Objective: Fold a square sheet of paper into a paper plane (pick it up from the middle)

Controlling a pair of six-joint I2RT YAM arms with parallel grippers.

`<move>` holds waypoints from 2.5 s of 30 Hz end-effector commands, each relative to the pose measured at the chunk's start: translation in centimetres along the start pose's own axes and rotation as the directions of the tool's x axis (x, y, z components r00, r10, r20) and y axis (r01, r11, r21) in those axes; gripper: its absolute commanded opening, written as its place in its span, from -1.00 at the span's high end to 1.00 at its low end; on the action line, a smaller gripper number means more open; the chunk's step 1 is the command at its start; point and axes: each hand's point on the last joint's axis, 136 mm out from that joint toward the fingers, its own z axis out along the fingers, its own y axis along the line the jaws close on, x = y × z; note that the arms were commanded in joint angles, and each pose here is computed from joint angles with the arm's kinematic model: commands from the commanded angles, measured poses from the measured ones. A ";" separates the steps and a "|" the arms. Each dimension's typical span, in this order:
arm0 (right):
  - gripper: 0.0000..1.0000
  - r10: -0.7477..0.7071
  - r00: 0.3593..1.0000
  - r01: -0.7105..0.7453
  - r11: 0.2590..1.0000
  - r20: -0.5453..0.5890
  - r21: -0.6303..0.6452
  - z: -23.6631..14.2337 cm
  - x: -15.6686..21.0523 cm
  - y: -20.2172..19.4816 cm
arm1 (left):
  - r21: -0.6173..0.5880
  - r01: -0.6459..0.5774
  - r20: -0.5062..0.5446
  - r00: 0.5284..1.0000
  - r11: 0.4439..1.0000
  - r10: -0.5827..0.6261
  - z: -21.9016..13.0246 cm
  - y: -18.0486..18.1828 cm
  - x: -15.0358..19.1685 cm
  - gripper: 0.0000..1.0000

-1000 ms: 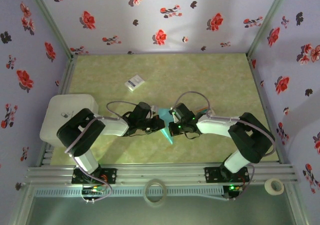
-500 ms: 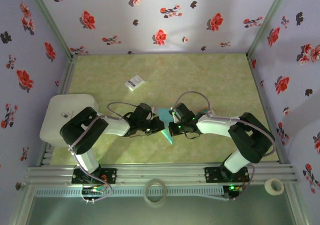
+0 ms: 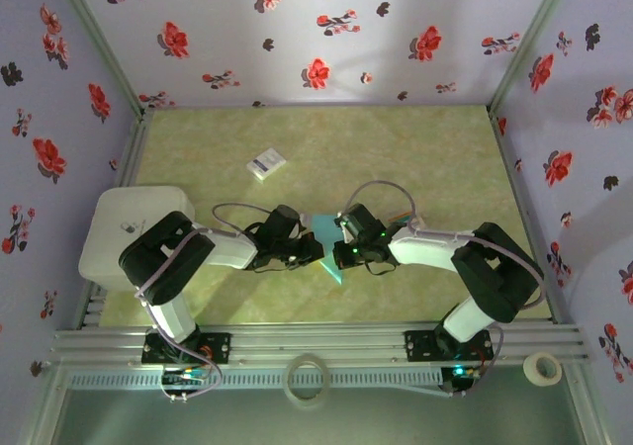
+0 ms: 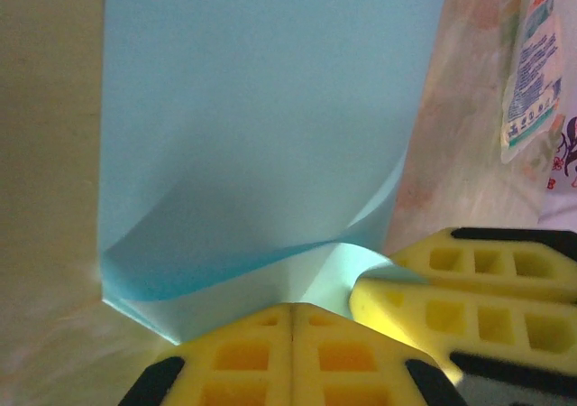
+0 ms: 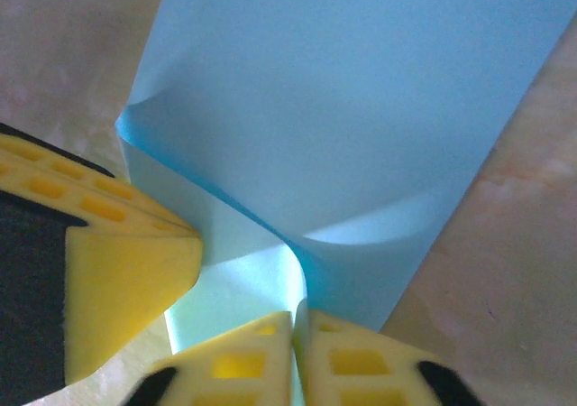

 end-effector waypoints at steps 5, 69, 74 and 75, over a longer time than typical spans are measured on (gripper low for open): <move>0.27 0.102 0.992 -0.103 0.995 0.076 0.002 -3.2 -1.8 -0.4 | -0.079 0.004 -0.011 1.000 0.997 -0.005 0.3 2.1 0.6 1.00; 0.81 0.234 0.943 -0.277 0.946 -0.235 -0.169 -0.7 7.6 2.1 | -0.112 0.018 -0.005 1.000 0.994 -0.018 0.1 3.1 0.4 1.00; 0.81 0.273 0.935 -0.314 0.935 -0.226 -0.166 -1.0 8.5 1.5 | -0.109 0.019 -0.002 1.000 0.994 -0.019 0.1 3.0 0.3 1.00; 0.81 0.276 0.934 -0.317 0.933 -0.224 -0.168 -1.1 8.6 1.4 | -0.110 0.018 -0.003 1.000 0.994 -0.019 0.1 3.1 0.3 1.00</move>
